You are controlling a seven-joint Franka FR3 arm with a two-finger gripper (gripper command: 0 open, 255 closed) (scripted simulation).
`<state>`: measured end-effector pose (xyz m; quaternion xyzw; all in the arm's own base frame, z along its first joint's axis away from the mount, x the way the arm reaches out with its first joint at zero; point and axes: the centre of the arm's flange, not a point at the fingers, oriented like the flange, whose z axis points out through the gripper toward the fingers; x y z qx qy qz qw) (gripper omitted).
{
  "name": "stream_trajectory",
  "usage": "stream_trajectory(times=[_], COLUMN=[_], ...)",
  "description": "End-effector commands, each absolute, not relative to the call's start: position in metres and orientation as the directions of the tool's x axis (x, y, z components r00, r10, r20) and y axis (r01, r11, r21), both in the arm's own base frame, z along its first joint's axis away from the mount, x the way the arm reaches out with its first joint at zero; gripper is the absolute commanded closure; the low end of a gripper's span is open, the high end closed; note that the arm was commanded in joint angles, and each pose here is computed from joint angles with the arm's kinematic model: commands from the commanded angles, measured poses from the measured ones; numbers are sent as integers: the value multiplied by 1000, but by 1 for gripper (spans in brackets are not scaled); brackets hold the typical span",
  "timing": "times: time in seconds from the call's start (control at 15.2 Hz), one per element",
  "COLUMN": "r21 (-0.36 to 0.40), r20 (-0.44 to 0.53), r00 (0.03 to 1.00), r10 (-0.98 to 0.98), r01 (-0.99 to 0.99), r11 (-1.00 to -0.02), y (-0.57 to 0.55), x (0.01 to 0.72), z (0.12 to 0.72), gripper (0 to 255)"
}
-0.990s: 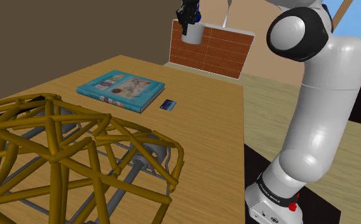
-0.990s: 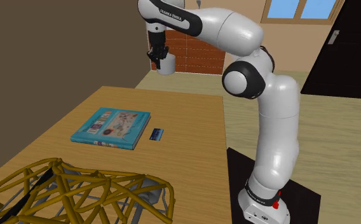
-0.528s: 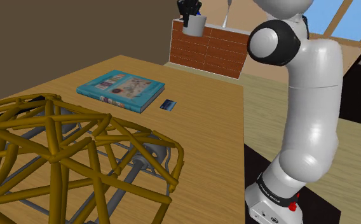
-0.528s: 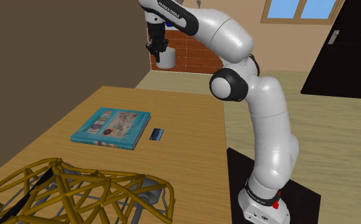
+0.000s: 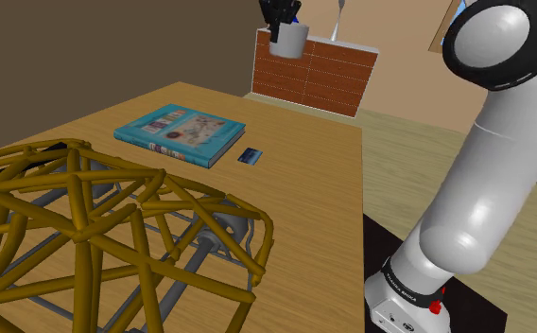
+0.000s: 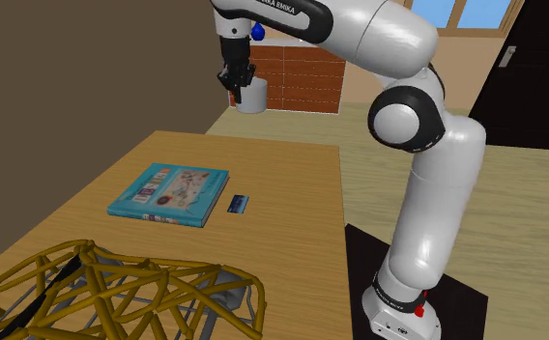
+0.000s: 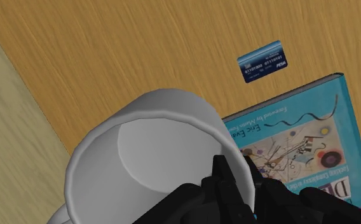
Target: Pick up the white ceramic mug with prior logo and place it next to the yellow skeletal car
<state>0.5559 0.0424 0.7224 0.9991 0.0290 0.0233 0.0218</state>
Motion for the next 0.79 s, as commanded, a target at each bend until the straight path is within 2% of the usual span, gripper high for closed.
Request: stream_trajectory(times=[0.0, 0.73], r21=[46, 46], r20=[45, 45], r00=[997, 997], r10=[58, 58], r01=[56, 56], r11=[-997, -997], y=[61, 165], x=[535, 434], z=[721, 721], gripper=[255, 255])
